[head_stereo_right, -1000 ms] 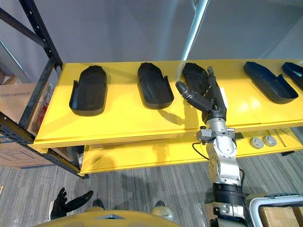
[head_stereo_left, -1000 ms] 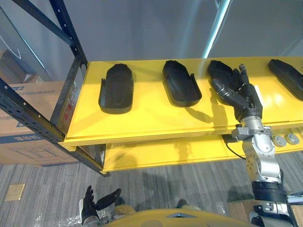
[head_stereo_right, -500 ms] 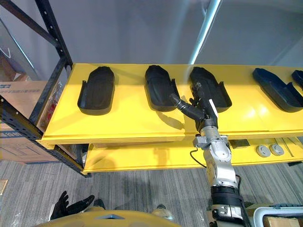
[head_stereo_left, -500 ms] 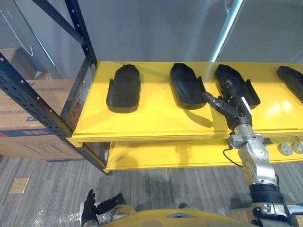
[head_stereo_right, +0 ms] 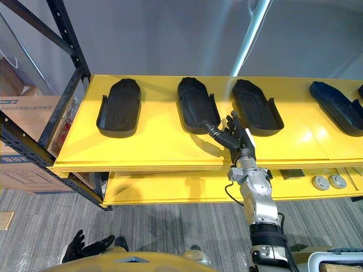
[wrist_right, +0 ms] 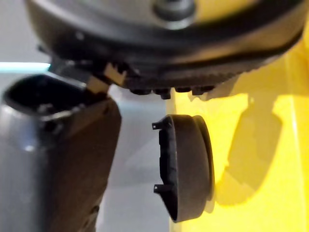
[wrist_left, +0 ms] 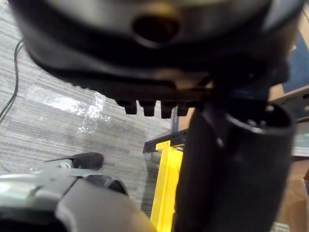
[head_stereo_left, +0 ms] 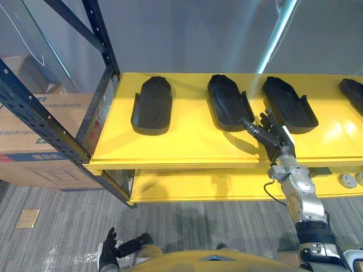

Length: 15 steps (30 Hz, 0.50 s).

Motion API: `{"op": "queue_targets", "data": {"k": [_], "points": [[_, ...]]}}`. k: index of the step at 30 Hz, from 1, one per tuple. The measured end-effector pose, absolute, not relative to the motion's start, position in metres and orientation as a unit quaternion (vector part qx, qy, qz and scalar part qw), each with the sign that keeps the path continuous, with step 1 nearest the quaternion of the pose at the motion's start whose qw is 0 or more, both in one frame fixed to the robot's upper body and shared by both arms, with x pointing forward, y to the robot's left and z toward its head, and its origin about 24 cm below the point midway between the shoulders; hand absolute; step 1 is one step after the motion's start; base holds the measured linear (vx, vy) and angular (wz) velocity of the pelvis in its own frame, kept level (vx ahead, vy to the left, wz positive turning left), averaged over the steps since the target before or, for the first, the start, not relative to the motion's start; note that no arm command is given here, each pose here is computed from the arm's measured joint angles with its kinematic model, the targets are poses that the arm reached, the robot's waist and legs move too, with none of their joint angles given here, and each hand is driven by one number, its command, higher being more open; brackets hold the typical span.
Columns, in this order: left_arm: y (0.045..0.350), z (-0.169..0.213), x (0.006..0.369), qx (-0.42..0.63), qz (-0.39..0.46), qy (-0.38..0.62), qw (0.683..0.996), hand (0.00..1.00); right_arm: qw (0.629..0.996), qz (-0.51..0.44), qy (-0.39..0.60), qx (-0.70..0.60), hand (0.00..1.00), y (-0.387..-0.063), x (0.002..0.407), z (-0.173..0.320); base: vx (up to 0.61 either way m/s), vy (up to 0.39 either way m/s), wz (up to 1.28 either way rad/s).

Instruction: Walk over and take three plastic housings, then place them on the shelf

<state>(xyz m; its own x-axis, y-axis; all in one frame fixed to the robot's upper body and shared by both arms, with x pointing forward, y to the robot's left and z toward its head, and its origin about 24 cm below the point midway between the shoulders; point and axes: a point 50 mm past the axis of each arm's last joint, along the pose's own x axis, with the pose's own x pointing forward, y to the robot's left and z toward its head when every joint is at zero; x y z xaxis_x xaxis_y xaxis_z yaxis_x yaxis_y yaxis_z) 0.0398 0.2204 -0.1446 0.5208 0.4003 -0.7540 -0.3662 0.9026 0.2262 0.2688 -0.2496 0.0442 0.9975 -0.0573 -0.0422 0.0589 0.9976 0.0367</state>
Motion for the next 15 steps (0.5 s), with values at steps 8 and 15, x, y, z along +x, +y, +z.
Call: {"op": "queue_targets", "data": {"k": [8, 15], "points": [[0.2204, -0.1447, 0.0396, 0.010, 0.223, 0.437, 0.871, 1.00, 0.999, -0.027, 0.027, 0.022, 1.00, -0.2492, 0.2737, 0.0419, 0.00, 0.000, 0.00], [0.2204, -0.1447, 0.0397, 0.010, 0.223, 0.437, 0.872, 1.00, 0.999, -0.006, 0.027, 0.022, 1.00, -0.2462, 0.2752, 0.0419, 0.01, 0.001, 0.00]]}}
